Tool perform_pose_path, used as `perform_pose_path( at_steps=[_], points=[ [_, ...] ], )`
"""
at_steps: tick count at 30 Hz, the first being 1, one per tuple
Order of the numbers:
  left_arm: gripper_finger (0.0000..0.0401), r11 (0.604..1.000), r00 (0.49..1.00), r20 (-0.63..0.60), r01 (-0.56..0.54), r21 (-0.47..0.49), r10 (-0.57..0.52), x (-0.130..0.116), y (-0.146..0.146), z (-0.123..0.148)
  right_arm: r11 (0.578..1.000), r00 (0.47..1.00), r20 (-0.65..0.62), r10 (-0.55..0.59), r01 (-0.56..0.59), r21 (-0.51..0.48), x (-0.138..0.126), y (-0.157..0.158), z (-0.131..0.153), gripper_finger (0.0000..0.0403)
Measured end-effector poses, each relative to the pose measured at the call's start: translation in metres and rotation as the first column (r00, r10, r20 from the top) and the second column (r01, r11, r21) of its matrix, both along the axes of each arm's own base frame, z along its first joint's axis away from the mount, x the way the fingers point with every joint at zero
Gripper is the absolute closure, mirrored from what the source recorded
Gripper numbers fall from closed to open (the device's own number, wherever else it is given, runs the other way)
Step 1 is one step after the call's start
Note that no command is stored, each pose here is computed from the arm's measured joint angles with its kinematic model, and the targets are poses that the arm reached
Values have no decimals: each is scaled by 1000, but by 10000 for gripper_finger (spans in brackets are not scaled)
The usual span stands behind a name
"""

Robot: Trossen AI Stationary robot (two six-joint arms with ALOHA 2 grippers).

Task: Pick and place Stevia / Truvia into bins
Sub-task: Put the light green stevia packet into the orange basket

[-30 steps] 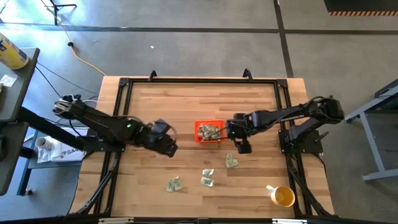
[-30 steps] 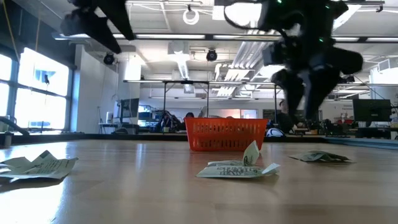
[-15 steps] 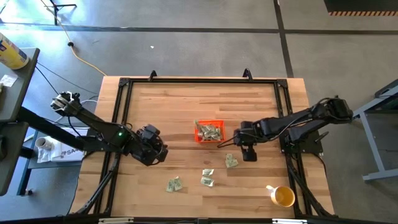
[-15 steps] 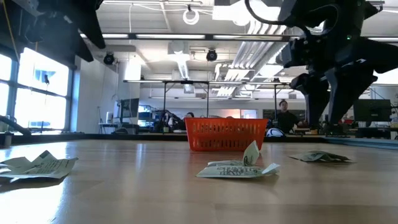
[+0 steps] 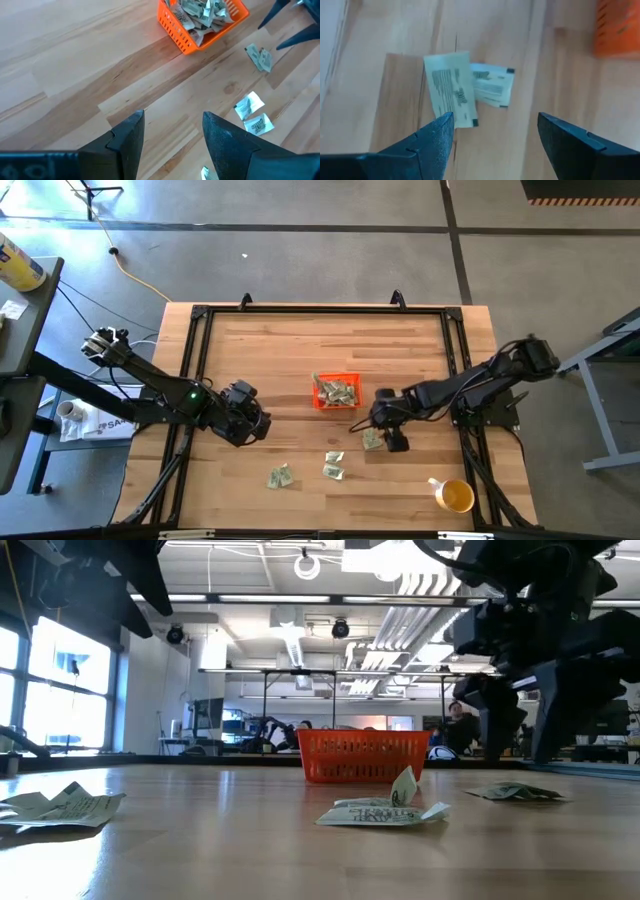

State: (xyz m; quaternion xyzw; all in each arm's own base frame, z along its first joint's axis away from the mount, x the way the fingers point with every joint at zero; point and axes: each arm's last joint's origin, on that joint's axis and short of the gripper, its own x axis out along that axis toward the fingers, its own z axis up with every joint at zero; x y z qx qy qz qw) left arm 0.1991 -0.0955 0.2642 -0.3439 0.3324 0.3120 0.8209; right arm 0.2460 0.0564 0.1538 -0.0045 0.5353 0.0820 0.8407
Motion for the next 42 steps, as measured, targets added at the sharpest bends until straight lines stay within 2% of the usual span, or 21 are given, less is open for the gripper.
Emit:
perform_pose_path(
  at_steps=[6,13,16,20,27,32,42],
  points=[
    [167,1000,1000,0,0,0,0,0,0,0,999,999,-40,13,-11,32,-1,12,-7,126],
    [167,1000,1000,-10,1,6,-1,-1,0,0,1000,1000,-8,1,-2,-12,-5,30,-7,126],
    [167,1000,1000,-27,1,16,-1,-2,1,-1,999,1000,5,-26,26,-40,-5,36,-9,126],
    [167,1000,999,-38,2,22,-1,-3,2,-1,998,999,1,-53,53,-14,-2,42,-18,126],
    [167,1000,998,-62,16,2,-16,-4,1,-2,984,984,-29,-177,177,-2,0,43,-27,129],
    [167,1000,997,-68,21,3,-21,-4,2,-2,975,975,-21,-223,223,-2,0,43,-27,168],
    [167,999,997,-74,37,12,-36,-4,1,-2,971,971,-40,-236,238,33,0,43,-27,292]
  ],
)
